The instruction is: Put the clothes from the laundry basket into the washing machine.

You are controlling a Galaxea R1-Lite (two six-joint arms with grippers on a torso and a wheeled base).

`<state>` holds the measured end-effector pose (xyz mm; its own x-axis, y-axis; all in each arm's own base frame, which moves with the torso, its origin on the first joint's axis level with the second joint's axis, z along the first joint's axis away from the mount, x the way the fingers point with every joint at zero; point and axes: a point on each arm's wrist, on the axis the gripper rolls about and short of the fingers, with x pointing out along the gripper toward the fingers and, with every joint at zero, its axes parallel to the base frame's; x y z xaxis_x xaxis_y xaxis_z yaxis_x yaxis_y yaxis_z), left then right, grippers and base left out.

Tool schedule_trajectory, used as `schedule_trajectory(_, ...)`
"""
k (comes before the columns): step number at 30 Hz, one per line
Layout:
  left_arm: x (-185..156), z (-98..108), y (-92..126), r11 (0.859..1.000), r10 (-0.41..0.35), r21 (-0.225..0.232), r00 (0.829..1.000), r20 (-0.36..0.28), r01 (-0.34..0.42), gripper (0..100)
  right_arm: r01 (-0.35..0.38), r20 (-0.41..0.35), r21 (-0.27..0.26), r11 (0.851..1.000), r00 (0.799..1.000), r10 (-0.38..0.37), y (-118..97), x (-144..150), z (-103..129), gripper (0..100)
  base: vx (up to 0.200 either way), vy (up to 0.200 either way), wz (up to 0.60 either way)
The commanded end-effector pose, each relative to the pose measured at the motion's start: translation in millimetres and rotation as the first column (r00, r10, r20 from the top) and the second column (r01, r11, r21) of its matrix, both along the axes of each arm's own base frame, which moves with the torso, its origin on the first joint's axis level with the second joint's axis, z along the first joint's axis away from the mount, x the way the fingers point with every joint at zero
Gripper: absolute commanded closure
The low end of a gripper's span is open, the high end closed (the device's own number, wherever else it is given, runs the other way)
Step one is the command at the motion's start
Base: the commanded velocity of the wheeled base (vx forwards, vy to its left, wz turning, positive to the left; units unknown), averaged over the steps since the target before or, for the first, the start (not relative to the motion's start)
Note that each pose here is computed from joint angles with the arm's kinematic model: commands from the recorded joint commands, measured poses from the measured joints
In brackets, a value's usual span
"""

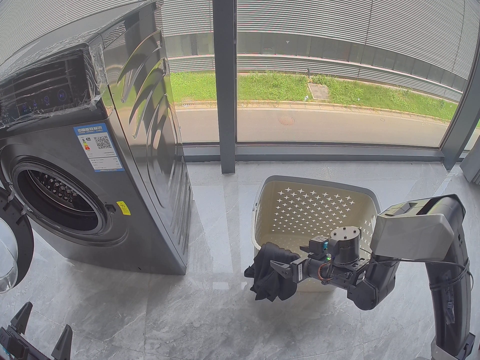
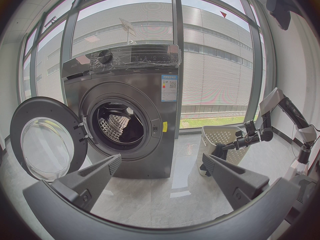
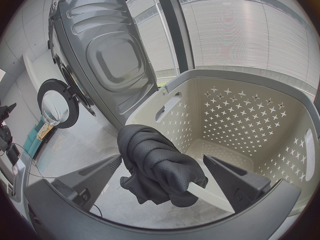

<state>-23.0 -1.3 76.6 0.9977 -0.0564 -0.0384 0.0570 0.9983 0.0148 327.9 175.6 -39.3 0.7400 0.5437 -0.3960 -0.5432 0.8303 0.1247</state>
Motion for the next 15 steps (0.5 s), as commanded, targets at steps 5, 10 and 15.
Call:
schedule_trajectory(5, 0.0, -4.8, 0.0, 1.000, 0.000, 0.000, 1.000, 0.000, 0.000, 0, -0.006, -0.003, -0.001, 1.000, 1.000, 0.006, 3.7, 2.2, -7.2, 100, 0.000, 0.000, 0.00)
schedule_trajectory(10, 0.0, -4.8, 0.0, 1.000, 0.000, 0.000, 1.000, 0.000, 0.000, 0, -0.008, 0.023, 0.012, 1.000, 1.000, 0.007, 4.6, 2.7, -3.2, 100, 0.000, 0.000, 0.00)
schedule_trajectory(15, 0.0, -4.8, 0.0, 1.000, 0.000, 0.000, 1.000, 0.000, 0.000, 0, -0.009, 0.036, 0.020, 1.000, 0.999, 0.009, 2.4, -1.5, 1.7, 100, 0.000, 0.000, 0.00)
